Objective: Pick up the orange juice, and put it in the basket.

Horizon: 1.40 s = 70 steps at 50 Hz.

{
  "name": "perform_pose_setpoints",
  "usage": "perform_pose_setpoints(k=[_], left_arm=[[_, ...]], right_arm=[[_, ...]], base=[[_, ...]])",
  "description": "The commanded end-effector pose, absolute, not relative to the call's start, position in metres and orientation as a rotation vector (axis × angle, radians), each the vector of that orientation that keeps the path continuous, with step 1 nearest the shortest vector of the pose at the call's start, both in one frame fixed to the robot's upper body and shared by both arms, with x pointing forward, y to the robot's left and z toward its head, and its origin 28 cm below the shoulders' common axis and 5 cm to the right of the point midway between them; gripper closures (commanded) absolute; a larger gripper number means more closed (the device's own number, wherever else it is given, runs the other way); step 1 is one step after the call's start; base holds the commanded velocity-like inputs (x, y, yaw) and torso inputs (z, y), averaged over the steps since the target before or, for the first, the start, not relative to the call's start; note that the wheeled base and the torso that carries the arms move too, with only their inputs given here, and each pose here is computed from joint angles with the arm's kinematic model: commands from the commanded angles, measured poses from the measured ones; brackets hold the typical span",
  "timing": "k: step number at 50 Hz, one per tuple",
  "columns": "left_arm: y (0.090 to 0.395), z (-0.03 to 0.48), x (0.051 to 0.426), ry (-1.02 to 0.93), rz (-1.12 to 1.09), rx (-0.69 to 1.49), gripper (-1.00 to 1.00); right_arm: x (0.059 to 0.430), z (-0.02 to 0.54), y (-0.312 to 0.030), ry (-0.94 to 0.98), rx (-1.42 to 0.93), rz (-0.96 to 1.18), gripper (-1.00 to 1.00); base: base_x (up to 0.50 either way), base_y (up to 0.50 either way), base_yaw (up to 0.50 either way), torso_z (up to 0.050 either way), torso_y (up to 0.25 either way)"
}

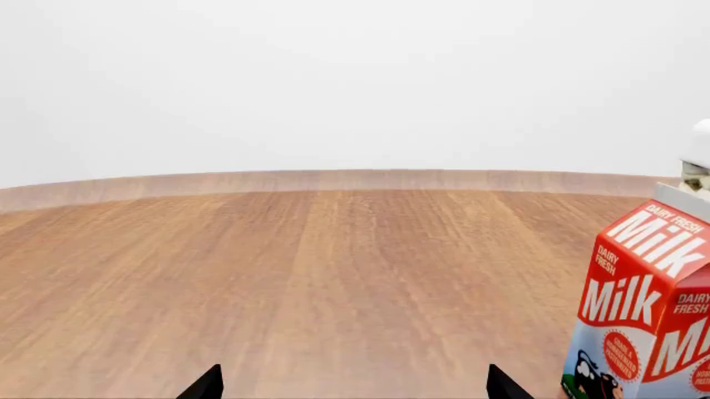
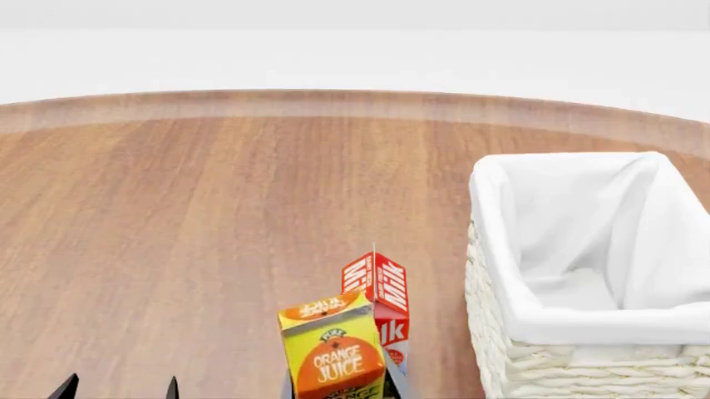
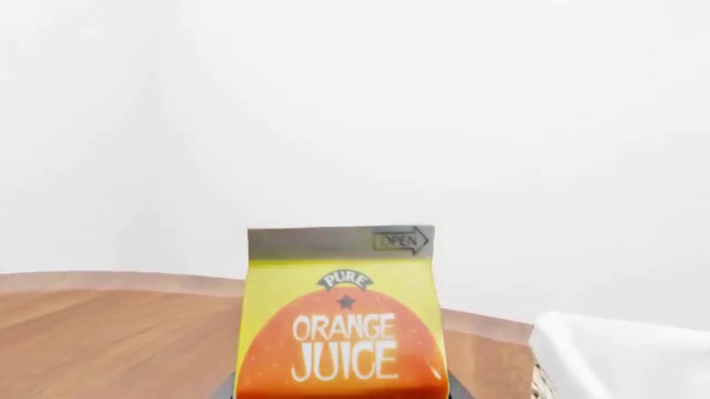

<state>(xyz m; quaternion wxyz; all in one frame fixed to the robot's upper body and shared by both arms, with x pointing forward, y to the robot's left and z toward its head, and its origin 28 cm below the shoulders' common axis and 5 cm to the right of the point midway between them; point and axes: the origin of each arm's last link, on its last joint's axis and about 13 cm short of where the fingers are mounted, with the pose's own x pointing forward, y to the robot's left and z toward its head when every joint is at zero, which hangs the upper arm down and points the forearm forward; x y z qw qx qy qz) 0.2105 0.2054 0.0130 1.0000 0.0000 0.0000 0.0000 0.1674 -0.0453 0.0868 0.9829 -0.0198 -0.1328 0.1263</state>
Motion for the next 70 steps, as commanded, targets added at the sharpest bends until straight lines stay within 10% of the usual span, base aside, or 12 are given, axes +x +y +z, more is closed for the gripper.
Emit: perform_pose_setpoints(k=[1,70], left_arm=[[0.205,0.013,0.211,0.000,0.000,0.000,-1.00],[0.205,0.013,0.211,0.000,0.000,0.000,-1.00]], right_arm=[[0.169,0.114,-0.052,-0.351,-0.071,0.221,1.00],[0.175,0.199,-0.096,-0.507,-0.146,0.023,1.00]], base=[[0.00,0.00,0.00,0.000,0.010],[0.00,0.00,0.00,0.000,0.000]])
